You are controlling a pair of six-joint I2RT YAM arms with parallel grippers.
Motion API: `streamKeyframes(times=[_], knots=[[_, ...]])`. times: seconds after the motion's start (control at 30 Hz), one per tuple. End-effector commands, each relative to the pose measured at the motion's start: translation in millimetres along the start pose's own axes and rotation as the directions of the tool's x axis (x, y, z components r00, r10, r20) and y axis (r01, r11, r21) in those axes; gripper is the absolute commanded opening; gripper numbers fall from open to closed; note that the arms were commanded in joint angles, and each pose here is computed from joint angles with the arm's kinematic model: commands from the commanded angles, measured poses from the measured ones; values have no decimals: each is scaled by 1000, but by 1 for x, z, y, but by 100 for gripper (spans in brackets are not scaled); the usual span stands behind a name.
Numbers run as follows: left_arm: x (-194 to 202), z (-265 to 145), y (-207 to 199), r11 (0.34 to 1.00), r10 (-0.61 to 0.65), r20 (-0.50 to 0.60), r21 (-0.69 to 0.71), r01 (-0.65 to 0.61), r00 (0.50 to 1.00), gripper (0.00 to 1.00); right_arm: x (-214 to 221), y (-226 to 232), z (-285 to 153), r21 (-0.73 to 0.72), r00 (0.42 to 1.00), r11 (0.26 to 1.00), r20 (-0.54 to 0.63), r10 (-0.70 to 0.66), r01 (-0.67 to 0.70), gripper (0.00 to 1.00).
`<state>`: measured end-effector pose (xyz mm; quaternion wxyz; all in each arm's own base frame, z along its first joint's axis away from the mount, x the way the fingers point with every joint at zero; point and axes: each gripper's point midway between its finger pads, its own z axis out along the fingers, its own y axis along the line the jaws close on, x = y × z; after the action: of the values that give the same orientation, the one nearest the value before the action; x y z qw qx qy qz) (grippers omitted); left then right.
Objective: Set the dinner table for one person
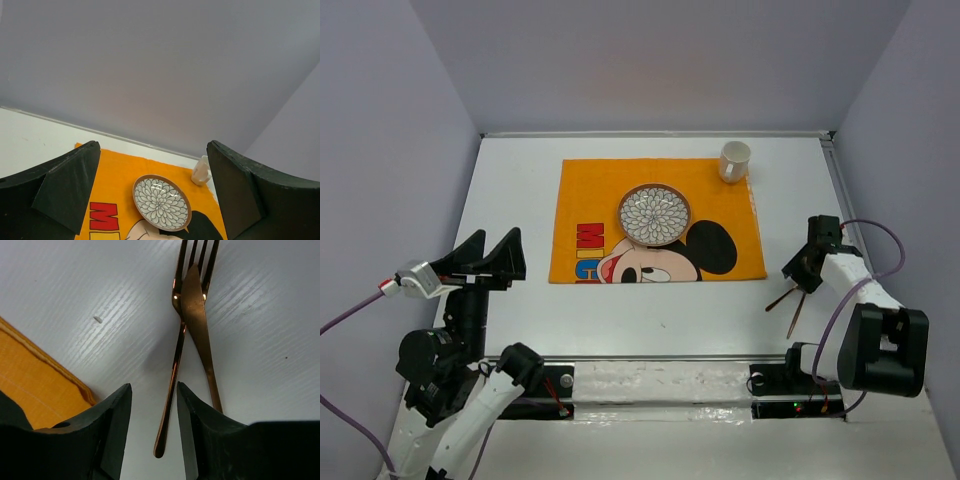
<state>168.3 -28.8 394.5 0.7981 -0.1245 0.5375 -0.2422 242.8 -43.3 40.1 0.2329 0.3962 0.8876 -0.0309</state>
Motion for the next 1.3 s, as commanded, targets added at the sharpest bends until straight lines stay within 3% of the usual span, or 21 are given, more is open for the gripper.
streamKeyframes(times=[0.0, 0.2, 0.53, 0.73, 0.8, 0.9, 1.0, 1.2, 1.27], knots=[[-13, 2, 1, 1000, 0, 41, -15, 1, 999, 99, -4, -3, 3, 46, 1000, 999, -28, 14, -12, 46], [-10, 2, -2, 1000, 2, 30, 2, -2, 1000, 99, -3, -4, 7, 75, 998, 997, -54, 9, -5, 43], [-10, 3, -3, 1000, 4, 27, 8, -4, 1000, 99, -9, 7, 28, 66, 998, 998, -69, -2, 7, 27], [-13, 1, -3, 1000, 0, 41, 12, 0, 999, 99, -23, 24, 34, 14, 998, 999, -53, -35, 36, 7], [-15, 0, -3, 1000, -4, 47, 14, 3, 999, 99, -30, 31, 32, -13, 999, 999, -29, -40, 40, 0], [-14, 0, -2, 1000, -2, 47, 12, 1, 999, 99, -43, 31, 31, -2, 998, 998, 18, -56, 56, 0], [-13, 1, -5, 1000, -2, 44, 22, 1, 999, 99, -72, 37, 21, -14, 988, 997, 138, -74, 77, 0], [-10, 3, -4, 1000, 6, 37, 18, -7, 999, 99, -114, 64, -27, -162, 947, 981, 318, -47, 103, 0], [-7, 5, -4, 1000, 13, 29, 12, -13, 1000, 99, -119, 84, -48, -170, 920, 971, 380, -94, 170, 0]])
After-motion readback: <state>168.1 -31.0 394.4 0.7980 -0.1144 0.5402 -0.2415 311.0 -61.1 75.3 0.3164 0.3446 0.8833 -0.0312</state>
